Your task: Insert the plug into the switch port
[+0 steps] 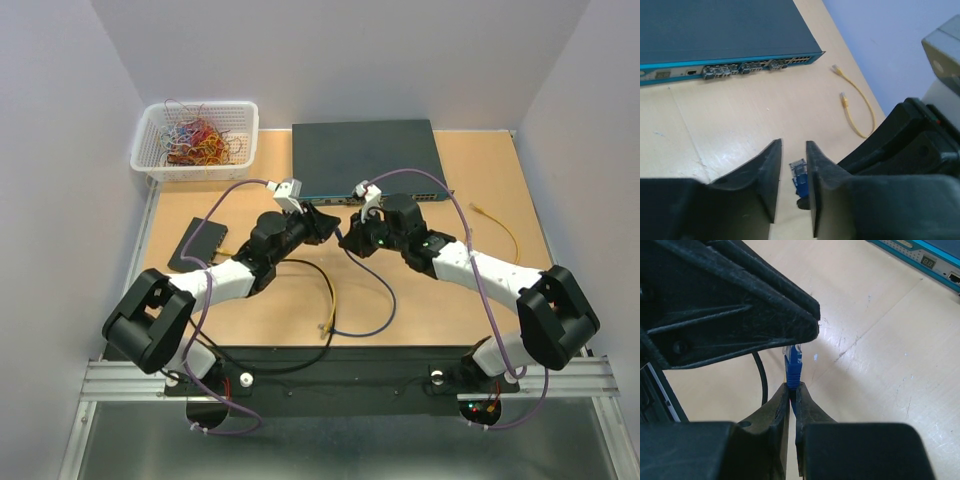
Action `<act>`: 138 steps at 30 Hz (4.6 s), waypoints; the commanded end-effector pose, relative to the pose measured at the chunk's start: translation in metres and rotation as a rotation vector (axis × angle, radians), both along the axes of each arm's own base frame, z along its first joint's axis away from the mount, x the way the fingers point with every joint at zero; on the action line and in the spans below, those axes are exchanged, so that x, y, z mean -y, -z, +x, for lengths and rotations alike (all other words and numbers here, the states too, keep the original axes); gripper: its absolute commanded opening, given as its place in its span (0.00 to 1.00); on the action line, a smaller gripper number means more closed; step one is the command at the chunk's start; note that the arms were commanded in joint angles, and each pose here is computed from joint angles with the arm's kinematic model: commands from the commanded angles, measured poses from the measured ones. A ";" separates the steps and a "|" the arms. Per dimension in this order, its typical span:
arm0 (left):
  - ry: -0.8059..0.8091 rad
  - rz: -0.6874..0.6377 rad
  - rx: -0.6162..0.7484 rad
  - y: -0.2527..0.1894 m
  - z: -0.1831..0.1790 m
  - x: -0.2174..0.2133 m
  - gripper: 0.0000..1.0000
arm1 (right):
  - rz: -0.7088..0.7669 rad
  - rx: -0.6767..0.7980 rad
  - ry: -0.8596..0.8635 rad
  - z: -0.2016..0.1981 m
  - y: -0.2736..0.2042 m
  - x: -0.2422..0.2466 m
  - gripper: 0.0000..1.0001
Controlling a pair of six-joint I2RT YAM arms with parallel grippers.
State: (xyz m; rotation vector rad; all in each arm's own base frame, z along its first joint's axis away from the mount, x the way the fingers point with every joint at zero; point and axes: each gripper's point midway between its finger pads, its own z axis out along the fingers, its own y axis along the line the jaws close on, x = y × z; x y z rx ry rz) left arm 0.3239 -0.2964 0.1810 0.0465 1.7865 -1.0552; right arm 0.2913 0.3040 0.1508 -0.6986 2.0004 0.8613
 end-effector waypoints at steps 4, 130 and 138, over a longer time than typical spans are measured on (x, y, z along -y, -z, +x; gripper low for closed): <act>0.005 -0.018 0.049 -0.022 0.008 0.012 0.11 | 0.095 0.106 -0.023 0.004 -0.049 -0.013 0.00; 0.716 -0.500 0.875 -0.213 -0.194 -0.044 0.00 | 0.507 0.033 -0.598 -0.094 -0.160 0.000 0.38; 0.707 -0.511 0.879 -0.216 -0.193 -0.043 0.00 | 0.524 -0.009 -0.616 -0.096 -0.155 -0.001 0.38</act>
